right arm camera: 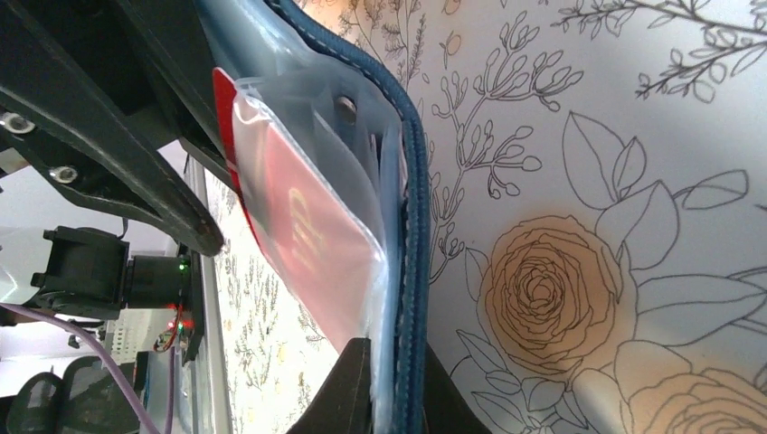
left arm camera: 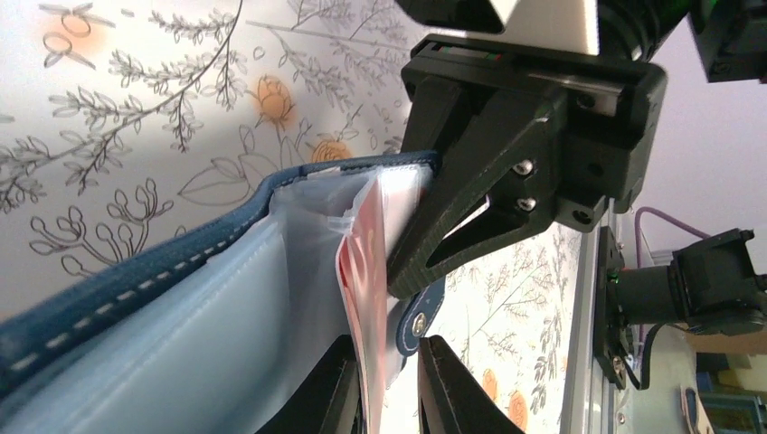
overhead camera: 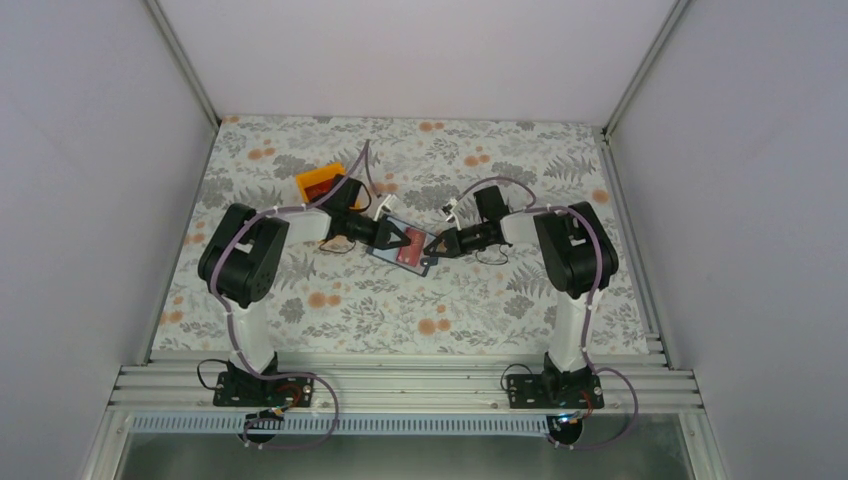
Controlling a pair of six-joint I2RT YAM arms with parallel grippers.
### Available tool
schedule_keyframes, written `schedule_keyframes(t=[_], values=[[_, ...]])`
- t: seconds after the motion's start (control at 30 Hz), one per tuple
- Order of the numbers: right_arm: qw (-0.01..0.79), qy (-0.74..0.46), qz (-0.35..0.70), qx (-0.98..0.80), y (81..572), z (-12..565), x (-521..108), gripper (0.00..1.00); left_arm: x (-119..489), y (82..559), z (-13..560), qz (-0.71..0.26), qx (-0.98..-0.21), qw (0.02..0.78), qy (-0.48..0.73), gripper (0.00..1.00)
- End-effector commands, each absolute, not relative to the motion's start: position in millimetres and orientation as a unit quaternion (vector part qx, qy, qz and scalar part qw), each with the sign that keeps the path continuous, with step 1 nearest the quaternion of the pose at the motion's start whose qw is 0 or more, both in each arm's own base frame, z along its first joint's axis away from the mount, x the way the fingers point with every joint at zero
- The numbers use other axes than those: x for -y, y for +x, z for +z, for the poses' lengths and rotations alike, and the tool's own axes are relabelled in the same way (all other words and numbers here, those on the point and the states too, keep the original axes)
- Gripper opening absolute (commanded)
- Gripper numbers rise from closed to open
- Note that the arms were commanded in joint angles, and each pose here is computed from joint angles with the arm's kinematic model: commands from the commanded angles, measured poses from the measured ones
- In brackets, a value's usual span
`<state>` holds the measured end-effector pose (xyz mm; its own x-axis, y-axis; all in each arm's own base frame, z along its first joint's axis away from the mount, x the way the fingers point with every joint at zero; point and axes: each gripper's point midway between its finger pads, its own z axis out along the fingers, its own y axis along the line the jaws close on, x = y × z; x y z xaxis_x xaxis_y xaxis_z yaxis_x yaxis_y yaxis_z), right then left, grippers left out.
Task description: Take the credit cards out of the card holder
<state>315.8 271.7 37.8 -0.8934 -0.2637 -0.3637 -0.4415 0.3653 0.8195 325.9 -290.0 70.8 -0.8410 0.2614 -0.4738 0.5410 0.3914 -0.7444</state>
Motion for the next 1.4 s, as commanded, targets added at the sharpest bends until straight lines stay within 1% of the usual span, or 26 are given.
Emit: schedule_keyframes(t=[0.0, 0.3, 0.5, 0.57, 0.67, 0.8, 0.93, 1.07, 1.2, 1.37], values=[[0.084, -0.224, 0.511, -0.826, 317, 32, -270, 0.04, 297, 337, 109, -0.525, -0.785, 0.189, 0.268, 0.18], [0.083, -0.233, 0.507, -0.826, 314, 35, -269, 0.04, 288, 363, 116, -0.526, -0.787, 0.203, 0.25, 0.15], [0.083, -0.236, 0.504, -0.827, 316, 36, -268, 0.04, 287, 352, 108, -0.525, -0.788, 0.18, 0.268, 0.06], [0.085, -0.237, 0.505, -0.826, 316, 37, -269, 0.05, 286, 346, 103, -0.523, -0.79, 0.169, 0.271, 0.06], [0.084, -0.239, 0.506, -0.824, 316, 39, -270, 0.04, 282, 347, 95, -0.505, -0.803, 0.168, 0.268, 0.13], [0.083, -0.241, 0.507, -0.823, 316, 41, -270, 0.04, 275, 351, 89, -0.467, -0.826, 0.18, 0.26, 0.2], [0.083, -0.243, 0.505, -0.824, 317, 40, -270, 0.04, 275, 338, 70, -0.445, -0.843, 0.156, 0.258, 0.28], [0.082, -0.245, 0.504, -0.824, 317, 39, -269, 0.05, 272, 338, 57, -0.442, -0.852, 0.138, 0.243, 0.32], [0.082, -0.245, 0.504, -0.824, 318, 39, -269, 0.05, 271, 332, 59, -0.455, -0.845, 0.14, 0.242, 0.36], [0.084, -0.245, 0.504, -0.824, 321, 39, -271, 0.05, 275, 324, 57, -0.477, -0.835, 0.129, 0.242, 0.38]])
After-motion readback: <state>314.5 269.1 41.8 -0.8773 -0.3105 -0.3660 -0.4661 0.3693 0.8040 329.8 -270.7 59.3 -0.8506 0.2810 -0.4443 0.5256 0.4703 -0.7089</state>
